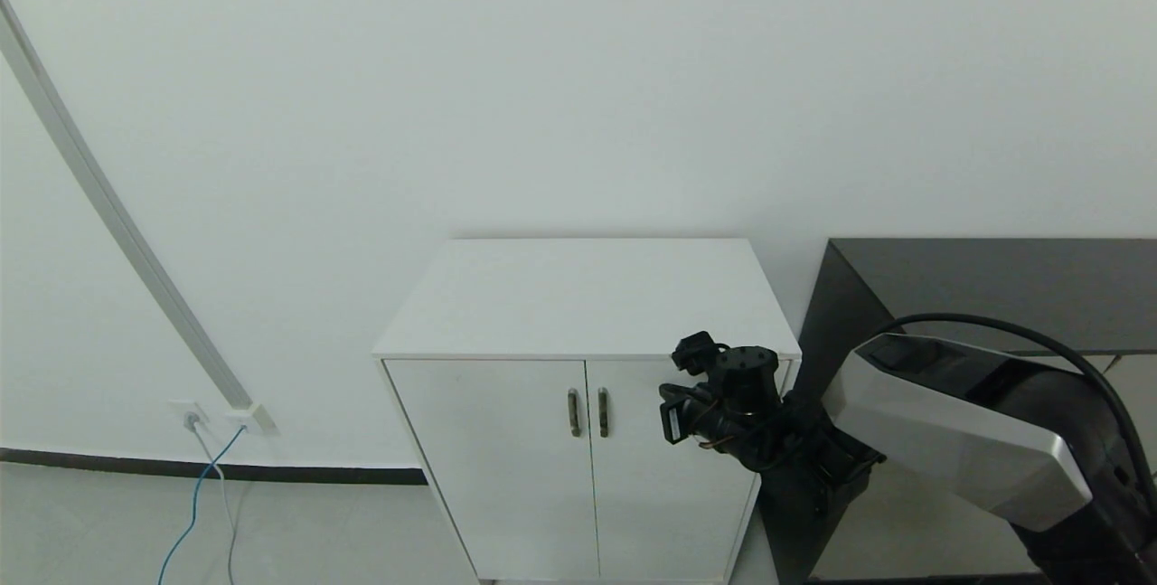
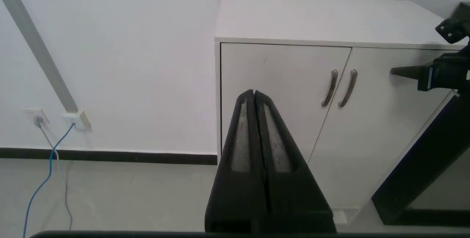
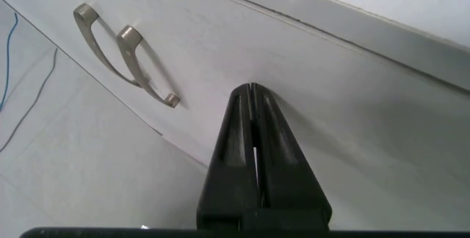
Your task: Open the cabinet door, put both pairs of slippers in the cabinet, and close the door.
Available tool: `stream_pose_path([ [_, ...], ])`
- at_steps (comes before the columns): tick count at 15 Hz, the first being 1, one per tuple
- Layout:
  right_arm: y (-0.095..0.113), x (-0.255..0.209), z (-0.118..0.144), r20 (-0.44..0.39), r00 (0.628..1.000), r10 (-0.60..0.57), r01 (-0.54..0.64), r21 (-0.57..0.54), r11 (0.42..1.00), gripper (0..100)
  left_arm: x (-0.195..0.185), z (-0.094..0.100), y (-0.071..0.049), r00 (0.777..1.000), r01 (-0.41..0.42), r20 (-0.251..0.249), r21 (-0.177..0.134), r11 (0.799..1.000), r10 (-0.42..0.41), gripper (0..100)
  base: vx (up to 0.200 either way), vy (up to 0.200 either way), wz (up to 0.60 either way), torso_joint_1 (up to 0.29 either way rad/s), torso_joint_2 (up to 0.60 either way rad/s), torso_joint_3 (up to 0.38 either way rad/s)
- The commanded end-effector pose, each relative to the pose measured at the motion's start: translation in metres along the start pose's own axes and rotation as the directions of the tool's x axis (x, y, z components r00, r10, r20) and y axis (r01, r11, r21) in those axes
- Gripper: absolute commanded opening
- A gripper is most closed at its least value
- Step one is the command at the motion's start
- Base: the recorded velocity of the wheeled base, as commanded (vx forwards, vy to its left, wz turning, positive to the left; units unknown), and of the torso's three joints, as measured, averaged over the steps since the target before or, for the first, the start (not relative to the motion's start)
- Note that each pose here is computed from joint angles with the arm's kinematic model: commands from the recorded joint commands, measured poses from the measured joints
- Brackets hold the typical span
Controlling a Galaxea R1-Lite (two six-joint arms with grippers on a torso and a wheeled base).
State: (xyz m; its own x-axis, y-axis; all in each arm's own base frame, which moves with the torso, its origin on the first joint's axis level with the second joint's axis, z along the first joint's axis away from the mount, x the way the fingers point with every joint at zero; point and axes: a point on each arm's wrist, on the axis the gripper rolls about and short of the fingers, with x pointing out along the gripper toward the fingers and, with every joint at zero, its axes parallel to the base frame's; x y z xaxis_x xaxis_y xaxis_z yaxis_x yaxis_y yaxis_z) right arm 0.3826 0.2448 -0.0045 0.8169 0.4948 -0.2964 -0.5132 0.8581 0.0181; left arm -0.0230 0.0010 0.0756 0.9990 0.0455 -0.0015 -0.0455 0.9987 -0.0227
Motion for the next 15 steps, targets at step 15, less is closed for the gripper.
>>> stream_pose_path([
  [15, -0.006, -0.080, 0.025, 0.068, 0.998, -0.013, 0.012, 0.016, 1.000, 0, 0.000, 0.000, 0.000, 1.000, -0.001, -0.002, 0.000, 1.000, 0.001, 0, 0.000, 0.000, 0.00, 0.000, 0.00, 0.000],
])
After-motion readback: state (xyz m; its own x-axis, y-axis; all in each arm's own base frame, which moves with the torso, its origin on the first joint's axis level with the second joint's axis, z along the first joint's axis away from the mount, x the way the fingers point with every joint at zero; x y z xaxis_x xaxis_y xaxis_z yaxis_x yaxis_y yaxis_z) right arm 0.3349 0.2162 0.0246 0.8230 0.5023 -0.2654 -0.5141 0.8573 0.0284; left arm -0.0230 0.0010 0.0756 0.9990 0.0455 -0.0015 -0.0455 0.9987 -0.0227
